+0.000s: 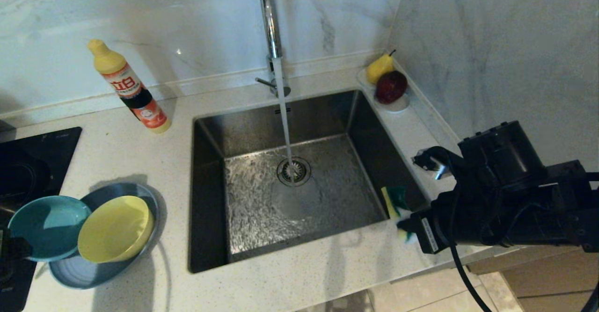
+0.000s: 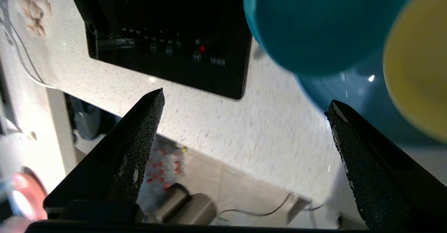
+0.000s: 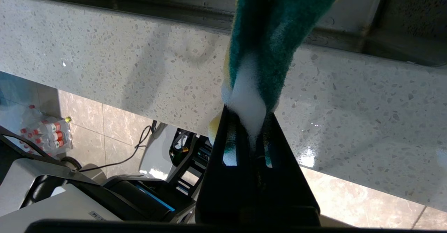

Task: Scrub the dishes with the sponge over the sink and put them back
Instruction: Pick up a bowl and the sponge

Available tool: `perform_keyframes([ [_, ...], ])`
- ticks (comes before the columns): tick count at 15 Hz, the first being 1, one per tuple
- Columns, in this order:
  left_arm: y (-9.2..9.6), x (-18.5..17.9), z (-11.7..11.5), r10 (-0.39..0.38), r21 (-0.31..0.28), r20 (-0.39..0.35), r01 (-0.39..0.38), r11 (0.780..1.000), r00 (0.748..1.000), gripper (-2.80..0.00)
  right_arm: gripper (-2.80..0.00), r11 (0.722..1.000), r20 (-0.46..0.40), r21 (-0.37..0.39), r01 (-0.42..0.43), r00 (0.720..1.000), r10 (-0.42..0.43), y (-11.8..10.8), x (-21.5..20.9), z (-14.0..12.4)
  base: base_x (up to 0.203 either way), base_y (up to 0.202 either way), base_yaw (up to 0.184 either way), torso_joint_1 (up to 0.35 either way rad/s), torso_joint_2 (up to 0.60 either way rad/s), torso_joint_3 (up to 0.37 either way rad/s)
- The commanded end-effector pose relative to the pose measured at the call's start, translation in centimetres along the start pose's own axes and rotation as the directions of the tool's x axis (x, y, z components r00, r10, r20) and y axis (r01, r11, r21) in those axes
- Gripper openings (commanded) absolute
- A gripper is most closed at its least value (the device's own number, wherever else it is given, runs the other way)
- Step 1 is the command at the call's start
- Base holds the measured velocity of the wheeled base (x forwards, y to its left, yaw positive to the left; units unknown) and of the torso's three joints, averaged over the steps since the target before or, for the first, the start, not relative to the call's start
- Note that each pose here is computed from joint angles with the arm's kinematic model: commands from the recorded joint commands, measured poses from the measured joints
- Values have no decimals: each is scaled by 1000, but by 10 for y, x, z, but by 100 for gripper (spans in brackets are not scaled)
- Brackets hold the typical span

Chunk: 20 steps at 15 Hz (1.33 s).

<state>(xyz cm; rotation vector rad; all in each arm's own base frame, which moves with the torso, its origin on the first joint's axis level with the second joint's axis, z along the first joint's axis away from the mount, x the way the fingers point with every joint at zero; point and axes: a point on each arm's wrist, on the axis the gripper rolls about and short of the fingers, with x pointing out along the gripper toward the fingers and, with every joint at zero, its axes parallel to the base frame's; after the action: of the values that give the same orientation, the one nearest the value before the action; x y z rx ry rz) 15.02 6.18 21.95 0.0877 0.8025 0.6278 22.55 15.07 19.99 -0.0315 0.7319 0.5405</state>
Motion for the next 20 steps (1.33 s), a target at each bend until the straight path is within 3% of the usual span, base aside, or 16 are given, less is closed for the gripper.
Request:
perform_keyframes([
  [1,-3,19,7,14,-43,-25,-15,999,1000,0,-280,1000,0,2,0,1000,0,0,0,0,0,0,0,0,0,0],
  [3,-3,33,17,32,-120,-1,-31,992,1000,0,-280,1000,-9,2,2,1000,-2,-1,3,-1,0,0,0,0,0,0],
  [6,-3,40,25,31,-162,22,-27,986,999,0,-280,1000,1,0,0,1000,0,0,5,1,0,0,0,0,0,0],
  [8,-4,45,33,35,-226,34,-27,974,999,0,-280,1000,3,0,0,1000,0,0,5,1,0,0,0,0,0,0],
  [20,1,77,52,81,-269,26,-71,960,996,0,-280,1000,10,-11,-1,1000,1,0,7,5,0,0,0,0,0,0],
])
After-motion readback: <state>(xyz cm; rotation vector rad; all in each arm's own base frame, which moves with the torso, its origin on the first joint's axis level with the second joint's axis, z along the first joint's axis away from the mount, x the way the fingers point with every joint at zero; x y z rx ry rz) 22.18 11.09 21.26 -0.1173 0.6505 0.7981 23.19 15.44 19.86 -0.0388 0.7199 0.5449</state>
